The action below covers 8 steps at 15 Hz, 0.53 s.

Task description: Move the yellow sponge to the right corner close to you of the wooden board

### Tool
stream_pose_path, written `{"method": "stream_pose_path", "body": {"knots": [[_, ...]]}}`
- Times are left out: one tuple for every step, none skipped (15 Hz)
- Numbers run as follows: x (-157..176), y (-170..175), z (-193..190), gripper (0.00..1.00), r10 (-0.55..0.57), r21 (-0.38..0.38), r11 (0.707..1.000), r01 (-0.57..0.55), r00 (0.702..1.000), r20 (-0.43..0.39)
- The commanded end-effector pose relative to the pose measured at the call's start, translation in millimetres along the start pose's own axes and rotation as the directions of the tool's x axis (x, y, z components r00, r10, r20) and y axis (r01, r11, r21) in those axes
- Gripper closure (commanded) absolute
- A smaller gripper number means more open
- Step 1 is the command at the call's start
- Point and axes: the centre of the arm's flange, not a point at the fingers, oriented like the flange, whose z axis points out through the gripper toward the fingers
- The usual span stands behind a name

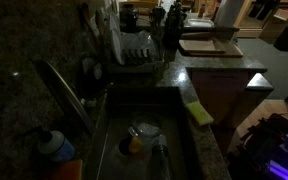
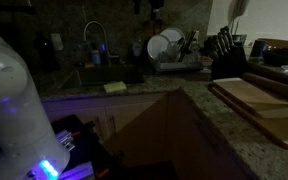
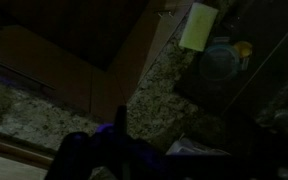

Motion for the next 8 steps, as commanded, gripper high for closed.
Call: {"method": "stream_pose_path", "body": {"knots": [[0.0, 0.0, 0.0, 0.00, 0.000, 0.000, 1.000, 0.000, 1.000, 0.000], [-3.0, -18.1, 7.9, 0.00, -0.038, -0.034, 0.999, 0.038, 0.999, 0.011], [-4.2, -25.4, 10.3, 0.00, -0.054, -0.051, 0.997, 0.055, 0.998, 0.018], [-7.5, -41.2, 15.7, 0.00, -0.091, -0.097, 0.991, 0.092, 0.996, 0.015], [-10.9, -53.7, 19.0, 0.00, -0.125, -0.140, 0.982, 0.124, 0.992, 0.004], [-13.1, -62.0, 20.9, 0.00, -0.156, -0.182, 0.971, 0.153, 0.988, -0.002], [-16.0, -68.8, 17.9, 0.00, -0.171, -0.205, 0.964, 0.168, 0.985, -0.001], [-18.3, -74.9, 13.9, 0.00, -0.191, -0.235, 0.955, 0.184, 0.981, -0.010]]}}
